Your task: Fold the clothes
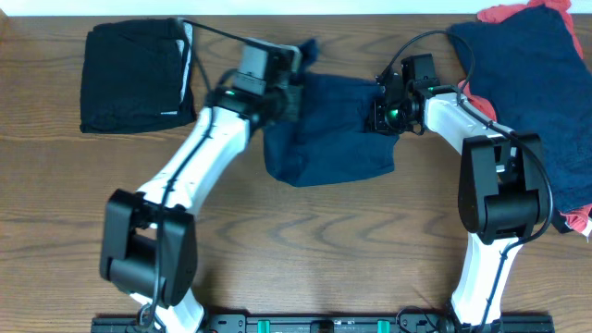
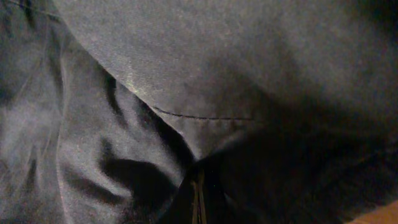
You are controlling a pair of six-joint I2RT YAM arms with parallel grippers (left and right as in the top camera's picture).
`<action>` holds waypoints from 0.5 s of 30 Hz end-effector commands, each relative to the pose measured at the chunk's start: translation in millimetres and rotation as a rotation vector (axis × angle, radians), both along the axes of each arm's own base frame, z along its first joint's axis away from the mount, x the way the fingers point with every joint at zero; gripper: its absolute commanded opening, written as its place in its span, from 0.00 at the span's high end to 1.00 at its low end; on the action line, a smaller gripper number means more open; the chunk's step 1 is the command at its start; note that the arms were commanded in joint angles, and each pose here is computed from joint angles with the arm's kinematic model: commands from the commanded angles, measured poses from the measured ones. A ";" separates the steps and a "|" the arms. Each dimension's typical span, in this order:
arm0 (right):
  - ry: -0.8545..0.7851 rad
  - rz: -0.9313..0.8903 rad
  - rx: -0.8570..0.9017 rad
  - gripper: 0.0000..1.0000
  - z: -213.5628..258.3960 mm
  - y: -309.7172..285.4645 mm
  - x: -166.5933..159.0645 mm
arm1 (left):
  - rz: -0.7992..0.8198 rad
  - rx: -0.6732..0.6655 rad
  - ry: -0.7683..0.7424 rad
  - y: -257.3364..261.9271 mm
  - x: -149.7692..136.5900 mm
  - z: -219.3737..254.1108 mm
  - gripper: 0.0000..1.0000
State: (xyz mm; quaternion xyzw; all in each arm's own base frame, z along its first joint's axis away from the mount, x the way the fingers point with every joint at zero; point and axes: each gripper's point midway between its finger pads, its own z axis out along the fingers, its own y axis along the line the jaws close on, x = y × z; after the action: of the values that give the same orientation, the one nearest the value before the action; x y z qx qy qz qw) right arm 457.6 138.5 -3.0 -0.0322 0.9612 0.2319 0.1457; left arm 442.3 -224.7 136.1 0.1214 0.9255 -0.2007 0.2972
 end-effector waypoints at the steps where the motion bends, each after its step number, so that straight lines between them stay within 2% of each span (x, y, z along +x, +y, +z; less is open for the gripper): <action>1: 0.150 -0.013 -0.069 0.99 -49.7 -2.8 -36.4 | -0.036 -0.041 -0.014 -38.4 -5.4 -0.7 0.94; 9: 0.151 -0.013 -0.070 0.99 -49.7 -2.9 -36.5 | -0.105 -0.133 -0.082 -100.9 -15.3 8.1 0.94; 15: 0.151 -0.014 -0.061 0.99 -48.6 -1.8 -35.9 | -0.109 -0.098 -0.070 -112.1 -18.1 -13.9 0.94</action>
State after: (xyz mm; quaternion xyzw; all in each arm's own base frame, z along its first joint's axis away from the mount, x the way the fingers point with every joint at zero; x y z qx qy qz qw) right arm 457.7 138.6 -2.9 -0.0239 0.9614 0.2334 0.1438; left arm 420.8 -333.6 132.5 0.1735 0.8912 -0.2607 0.3283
